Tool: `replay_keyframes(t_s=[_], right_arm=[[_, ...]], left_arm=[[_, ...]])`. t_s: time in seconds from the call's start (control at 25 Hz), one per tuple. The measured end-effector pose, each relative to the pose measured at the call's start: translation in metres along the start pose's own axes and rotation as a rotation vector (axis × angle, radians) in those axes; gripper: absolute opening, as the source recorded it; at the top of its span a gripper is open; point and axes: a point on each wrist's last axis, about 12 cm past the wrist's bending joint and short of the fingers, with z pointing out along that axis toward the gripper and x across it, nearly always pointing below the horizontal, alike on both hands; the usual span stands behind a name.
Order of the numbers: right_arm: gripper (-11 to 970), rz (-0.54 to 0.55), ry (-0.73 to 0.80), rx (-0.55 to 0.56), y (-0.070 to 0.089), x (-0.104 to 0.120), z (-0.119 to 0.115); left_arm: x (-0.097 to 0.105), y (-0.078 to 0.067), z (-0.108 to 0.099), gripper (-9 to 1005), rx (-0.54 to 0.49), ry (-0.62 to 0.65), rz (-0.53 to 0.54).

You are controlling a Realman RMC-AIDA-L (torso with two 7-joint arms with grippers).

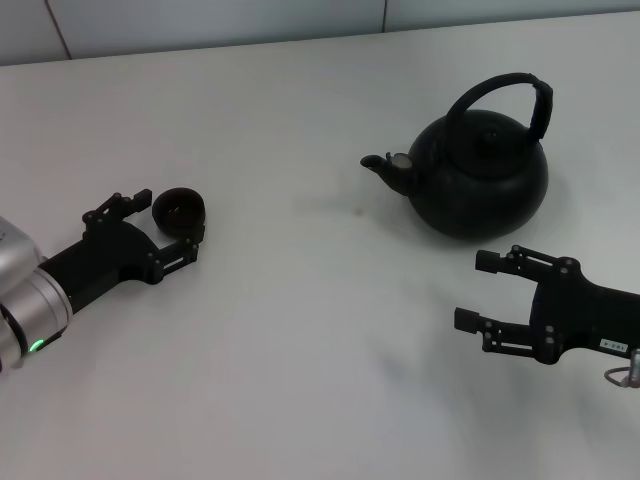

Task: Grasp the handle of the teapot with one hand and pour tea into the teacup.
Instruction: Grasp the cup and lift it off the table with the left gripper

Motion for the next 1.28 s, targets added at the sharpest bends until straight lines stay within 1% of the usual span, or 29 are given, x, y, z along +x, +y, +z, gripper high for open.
replay_keyframes(t_s=[0.48, 1.28], right_arm=[[809, 0.002, 0.001, 0.001, 0.001, 0.001, -0.001], [810, 0.003, -0.001, 0.000, 0.001, 0.001, -0.001]], left_arm=[[-0.005, -0.001, 0.012, 858, 0.009, 0.023, 0.017], [-0.007, 0.000, 0.014, 841, 0.001, 0.017, 0.011]])
